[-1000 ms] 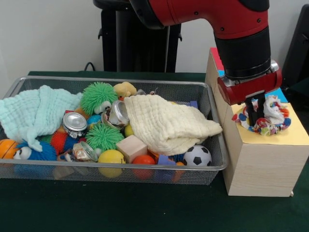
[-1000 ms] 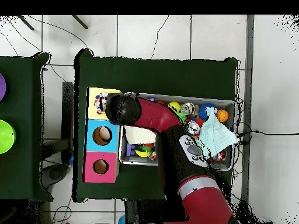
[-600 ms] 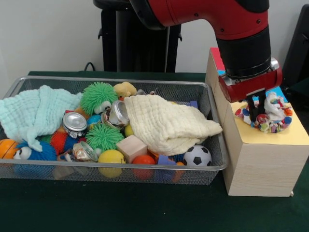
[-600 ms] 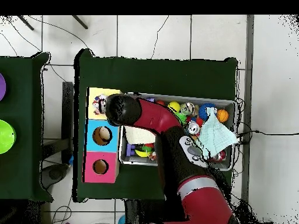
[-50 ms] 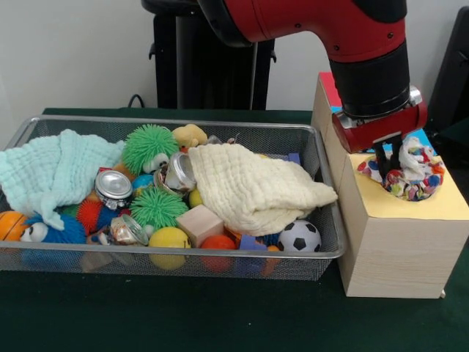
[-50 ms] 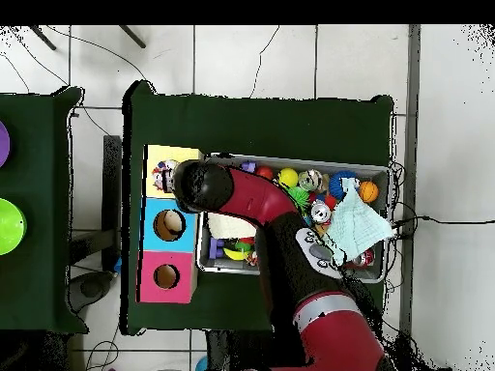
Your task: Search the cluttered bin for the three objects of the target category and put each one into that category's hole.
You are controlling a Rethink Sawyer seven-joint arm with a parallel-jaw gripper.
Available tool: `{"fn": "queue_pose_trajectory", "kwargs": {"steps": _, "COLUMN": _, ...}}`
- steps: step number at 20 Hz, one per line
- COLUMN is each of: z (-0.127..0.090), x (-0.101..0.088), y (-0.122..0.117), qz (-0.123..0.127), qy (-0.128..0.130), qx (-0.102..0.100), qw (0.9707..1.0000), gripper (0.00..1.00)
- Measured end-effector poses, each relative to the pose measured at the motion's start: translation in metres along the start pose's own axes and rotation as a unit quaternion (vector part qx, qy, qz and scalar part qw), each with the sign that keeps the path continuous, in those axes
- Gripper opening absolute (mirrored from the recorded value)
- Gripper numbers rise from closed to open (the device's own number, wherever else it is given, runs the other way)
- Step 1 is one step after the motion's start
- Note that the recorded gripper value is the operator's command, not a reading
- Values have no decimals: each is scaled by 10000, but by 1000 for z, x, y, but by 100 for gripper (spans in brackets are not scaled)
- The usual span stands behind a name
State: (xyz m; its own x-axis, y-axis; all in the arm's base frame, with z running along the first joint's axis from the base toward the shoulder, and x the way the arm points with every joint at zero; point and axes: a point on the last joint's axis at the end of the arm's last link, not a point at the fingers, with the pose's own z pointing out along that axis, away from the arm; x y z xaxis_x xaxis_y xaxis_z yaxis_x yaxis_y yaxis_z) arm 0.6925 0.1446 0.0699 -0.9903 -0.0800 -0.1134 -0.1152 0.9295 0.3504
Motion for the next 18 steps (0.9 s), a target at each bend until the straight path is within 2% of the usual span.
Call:
{"fn": "queue_pose_trajectory", "kwargs": {"steps": 2, "z": 1, "x": 0, "y": 0, "qz": 5, "qy": -45, "qx": -5, "qw": 10000, "gripper": 0}}
{"fn": "queue_pose_trajectory", "kwargs": {"steps": 6, "z": 5, "x": -5, "y": -5, "qz": 108, "qy": -392, "qx": -83, "qw": 9991, "gripper": 0}}
{"fn": "queue_pose_trajectory", "kwargs": {"steps": 10, "z": 16, "x": -1, "y": -9, "qz": 247, "qy": -720, "qx": -178, "qw": 9969, "gripper": 0}}
{"fn": "queue_pose_trajectory", "kwargs": {"steps": 14, "z": 26, "x": 6, "y": -9, "qz": 254, "qy": -858, "qx": -188, "qw": 9958, "gripper": 0}}
{"fn": "queue_pose_trajectory", "kwargs": {"steps": 18, "z": 35, "x": 10, "y": -5, "qz": 219, "qy": -876, "qx": -152, "qw": 9958, "gripper": 0}}
